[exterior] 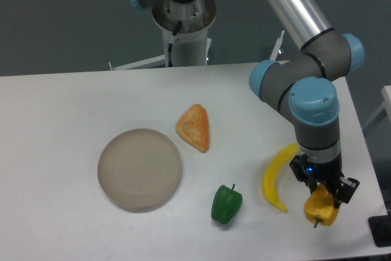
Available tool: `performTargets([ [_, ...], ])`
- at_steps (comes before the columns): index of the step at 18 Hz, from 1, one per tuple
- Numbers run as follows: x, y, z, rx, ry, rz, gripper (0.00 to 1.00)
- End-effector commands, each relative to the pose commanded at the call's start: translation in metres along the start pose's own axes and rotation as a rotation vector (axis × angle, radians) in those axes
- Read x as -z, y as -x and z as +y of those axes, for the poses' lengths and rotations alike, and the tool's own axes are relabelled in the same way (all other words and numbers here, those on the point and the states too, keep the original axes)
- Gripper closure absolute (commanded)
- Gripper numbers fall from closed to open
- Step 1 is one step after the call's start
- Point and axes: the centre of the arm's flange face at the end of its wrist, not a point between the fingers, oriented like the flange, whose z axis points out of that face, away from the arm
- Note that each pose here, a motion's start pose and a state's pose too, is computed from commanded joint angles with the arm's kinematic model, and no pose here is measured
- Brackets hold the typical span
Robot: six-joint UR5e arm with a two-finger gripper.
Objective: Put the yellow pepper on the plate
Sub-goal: 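Hold the yellow pepper in the gripper beside the banana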
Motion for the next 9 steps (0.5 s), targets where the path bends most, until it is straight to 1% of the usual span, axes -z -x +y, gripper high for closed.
performTargets([
  [9,0.0035,-0.0022,0.0002,0.008,0.001,0.000,0.66],
])
